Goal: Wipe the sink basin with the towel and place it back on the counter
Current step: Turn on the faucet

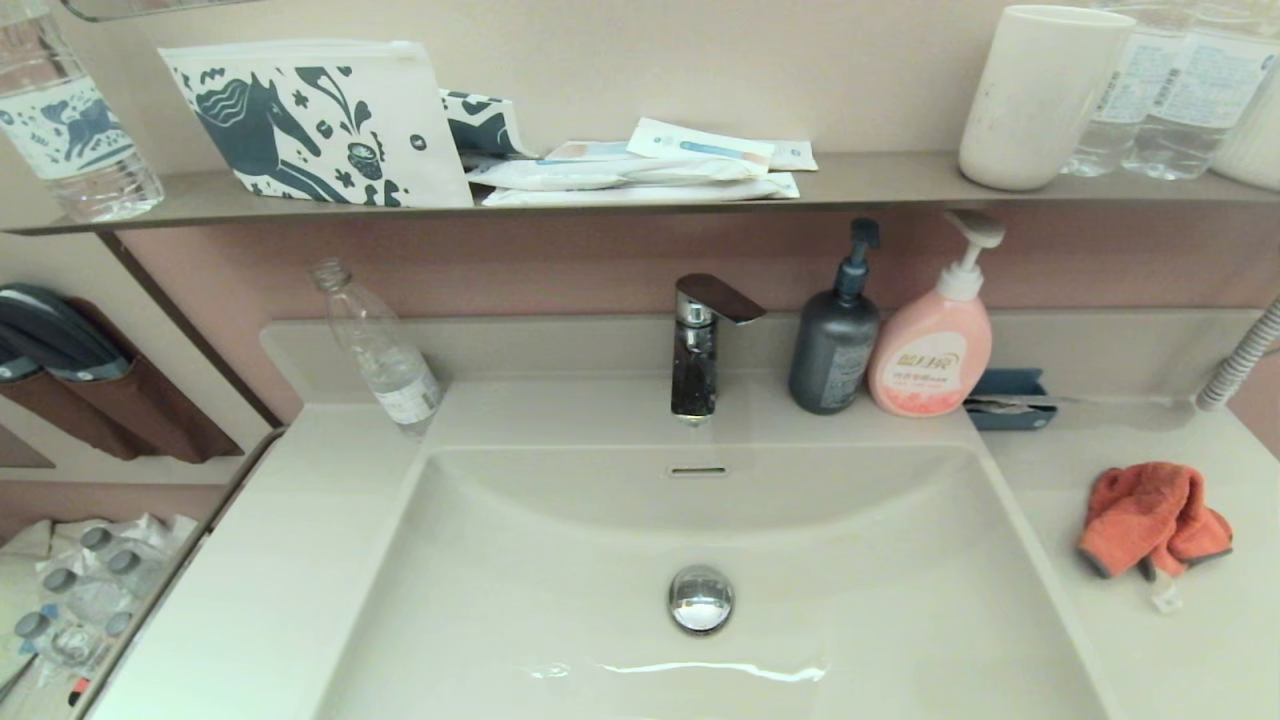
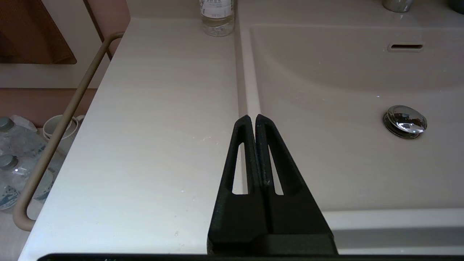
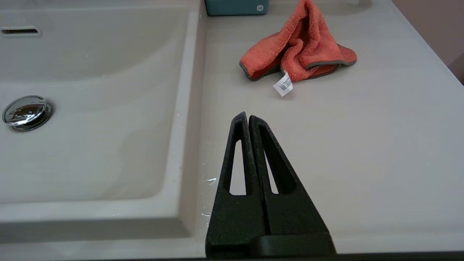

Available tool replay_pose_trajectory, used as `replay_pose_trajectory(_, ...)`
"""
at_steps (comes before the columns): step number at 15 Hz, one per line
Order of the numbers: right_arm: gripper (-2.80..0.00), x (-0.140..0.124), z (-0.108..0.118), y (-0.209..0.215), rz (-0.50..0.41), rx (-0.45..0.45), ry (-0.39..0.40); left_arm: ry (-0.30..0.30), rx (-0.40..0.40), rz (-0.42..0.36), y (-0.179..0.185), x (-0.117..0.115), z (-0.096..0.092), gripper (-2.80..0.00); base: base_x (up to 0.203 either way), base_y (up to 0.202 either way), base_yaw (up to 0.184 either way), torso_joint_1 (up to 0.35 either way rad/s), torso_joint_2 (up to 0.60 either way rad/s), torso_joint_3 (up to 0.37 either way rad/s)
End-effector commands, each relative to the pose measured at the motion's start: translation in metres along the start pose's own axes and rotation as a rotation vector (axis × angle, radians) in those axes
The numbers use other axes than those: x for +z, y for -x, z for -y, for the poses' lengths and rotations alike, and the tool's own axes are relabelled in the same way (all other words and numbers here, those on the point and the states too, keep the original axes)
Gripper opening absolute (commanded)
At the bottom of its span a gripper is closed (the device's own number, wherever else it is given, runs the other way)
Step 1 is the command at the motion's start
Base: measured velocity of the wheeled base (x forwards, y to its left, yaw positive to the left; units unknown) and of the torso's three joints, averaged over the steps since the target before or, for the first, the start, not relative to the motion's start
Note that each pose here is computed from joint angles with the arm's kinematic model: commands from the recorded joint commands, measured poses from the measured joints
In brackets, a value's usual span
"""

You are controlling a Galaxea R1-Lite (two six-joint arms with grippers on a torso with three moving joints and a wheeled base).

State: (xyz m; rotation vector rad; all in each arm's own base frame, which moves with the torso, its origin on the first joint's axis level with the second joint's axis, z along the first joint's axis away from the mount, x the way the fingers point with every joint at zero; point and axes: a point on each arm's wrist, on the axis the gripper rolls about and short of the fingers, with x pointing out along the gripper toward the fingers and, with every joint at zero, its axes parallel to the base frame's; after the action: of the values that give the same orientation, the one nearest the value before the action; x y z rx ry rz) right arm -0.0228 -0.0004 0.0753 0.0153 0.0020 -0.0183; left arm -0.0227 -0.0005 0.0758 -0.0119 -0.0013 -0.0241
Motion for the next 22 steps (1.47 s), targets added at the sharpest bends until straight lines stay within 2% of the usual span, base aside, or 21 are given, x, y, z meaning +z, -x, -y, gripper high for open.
replay_pose_trajectory(1, -2.80, 0.0000, 0.0000, 0.0000, 0.001, 0.000, 0.000, 0.000, -0.001, 0.001, 0.0000, 0.0002, 0.0000, -2.80, 0.000, 0.000, 0.000, 0.000, 0.00, 0.000)
replay_pose_trajectory(22, -2.80, 0.0000, 0.0000, 0.0000, 0.001, 0.000, 0.000, -0.006, 0.001, -0.002, 0.0000, -0.0002, 0.0000, -2.80, 0.000, 0.000, 0.000, 0.000, 0.00, 0.000)
